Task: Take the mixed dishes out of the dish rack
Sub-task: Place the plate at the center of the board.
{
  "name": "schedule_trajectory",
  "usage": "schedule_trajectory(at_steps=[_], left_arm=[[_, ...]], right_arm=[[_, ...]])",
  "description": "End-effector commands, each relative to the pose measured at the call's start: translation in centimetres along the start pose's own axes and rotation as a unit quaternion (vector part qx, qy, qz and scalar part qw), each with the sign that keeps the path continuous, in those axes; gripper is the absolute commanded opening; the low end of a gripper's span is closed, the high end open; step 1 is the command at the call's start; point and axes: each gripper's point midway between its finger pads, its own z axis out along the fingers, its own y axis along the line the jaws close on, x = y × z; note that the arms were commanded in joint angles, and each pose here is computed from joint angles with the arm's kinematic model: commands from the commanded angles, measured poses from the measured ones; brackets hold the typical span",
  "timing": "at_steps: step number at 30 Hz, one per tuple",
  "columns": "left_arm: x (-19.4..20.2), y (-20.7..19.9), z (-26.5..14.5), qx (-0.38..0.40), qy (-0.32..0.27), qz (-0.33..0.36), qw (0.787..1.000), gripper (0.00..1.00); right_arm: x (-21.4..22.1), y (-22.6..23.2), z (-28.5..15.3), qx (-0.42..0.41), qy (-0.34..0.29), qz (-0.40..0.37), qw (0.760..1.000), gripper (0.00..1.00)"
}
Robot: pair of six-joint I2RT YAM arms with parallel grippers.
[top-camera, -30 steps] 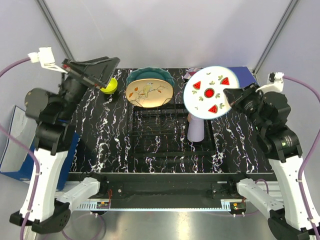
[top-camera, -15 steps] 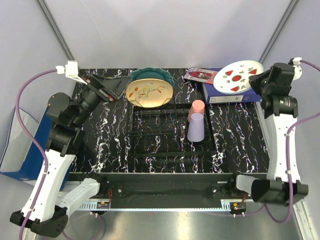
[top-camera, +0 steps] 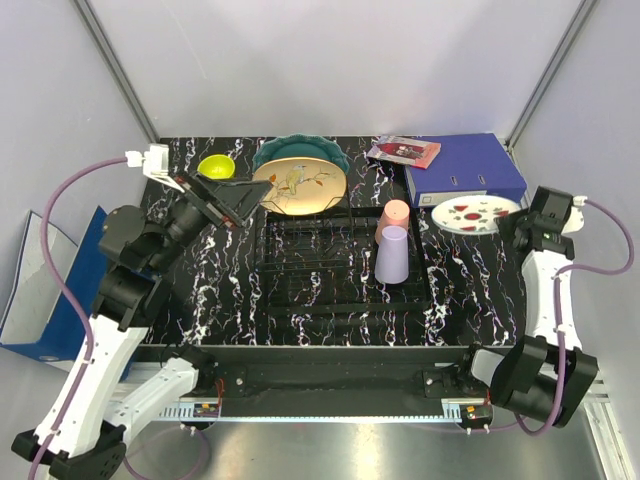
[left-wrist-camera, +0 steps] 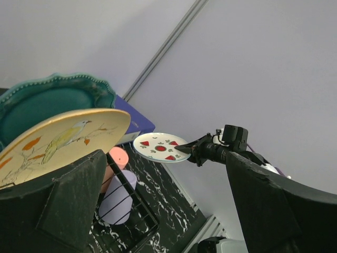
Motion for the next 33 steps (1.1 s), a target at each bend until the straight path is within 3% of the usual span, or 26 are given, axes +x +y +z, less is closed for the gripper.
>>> schedule_trajectory(at_steps=[1, 14, 33], left_arm=[[1.0, 0.3, 0.2, 0.007, 0.009, 0.002, 1.000, 0.99], [5.0, 3.5, 0.3, -0.020, 0.056, -0.018, 0.998, 0.99], [7.7, 5.7, 0.5, -0.042, 0.090, -0.038, 0.994, 0.99]], right_arm=[[-3.1, 4.4, -1.6, -0.110, -0.060, 0.030, 0.992, 0.00], [-0.3, -1.5, 4.9, -0.037, -0.017, 0.031, 0.999, 0.00], [1.6, -5.2, 10.6, 0.045, 0.024, 0.029, 0.998, 0.00]])
